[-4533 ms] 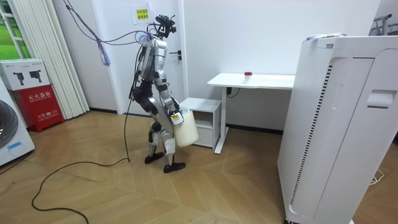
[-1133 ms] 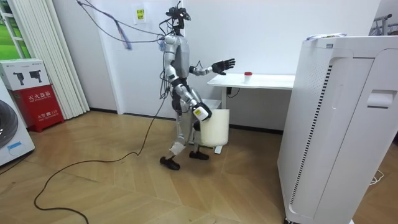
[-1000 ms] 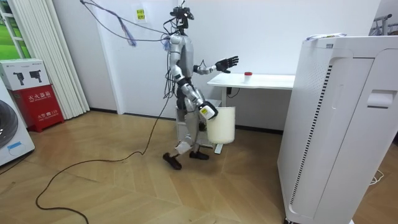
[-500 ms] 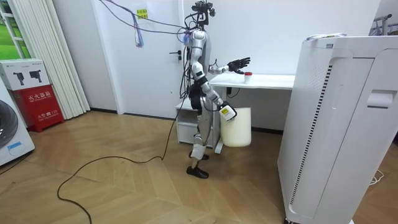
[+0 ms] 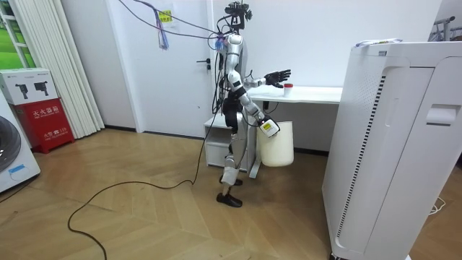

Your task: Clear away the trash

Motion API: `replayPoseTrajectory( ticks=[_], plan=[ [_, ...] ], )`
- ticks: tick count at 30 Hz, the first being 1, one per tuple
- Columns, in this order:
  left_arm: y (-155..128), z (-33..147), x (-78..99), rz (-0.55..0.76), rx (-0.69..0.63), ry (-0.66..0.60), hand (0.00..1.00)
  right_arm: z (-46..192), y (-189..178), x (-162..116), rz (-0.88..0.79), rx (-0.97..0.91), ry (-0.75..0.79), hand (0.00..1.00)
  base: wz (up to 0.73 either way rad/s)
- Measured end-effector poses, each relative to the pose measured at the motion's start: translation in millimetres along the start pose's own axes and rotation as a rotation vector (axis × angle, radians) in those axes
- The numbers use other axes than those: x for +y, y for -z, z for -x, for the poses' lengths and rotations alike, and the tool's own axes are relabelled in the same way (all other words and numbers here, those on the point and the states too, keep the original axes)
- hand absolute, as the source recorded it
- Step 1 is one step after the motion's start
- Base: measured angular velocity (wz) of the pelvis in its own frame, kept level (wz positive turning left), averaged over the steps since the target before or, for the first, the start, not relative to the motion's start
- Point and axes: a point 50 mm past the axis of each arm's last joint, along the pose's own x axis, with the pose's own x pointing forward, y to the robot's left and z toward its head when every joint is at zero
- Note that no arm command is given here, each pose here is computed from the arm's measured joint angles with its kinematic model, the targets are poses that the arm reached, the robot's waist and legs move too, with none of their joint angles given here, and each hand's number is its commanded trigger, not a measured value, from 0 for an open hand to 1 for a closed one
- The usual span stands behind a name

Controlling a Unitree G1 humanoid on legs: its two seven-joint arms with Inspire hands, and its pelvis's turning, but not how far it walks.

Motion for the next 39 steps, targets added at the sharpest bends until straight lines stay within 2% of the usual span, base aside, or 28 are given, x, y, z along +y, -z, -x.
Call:
replayPoseTrajectory(
  ticks=[20,28,39],
  plan=[
    [6.3,8.6,-9.6,0.003,0.04,0.08,0.0,-0.1,1.4,4.2,0.033,0.011,-0.05,1.0,0.0],
    [15.1,11.1,-5.3,0.123,0.154,0.042,0.0,2.8,7.6,1.8,0.033,0.029,-0.019,1.0,-0.05],
    [22.6,12.5,-3.3,0.158,0.215,0.016,0.0,4.2,12.4,3.3,0.045,0.045,0.002,1.0,-0.02]
  ],
)
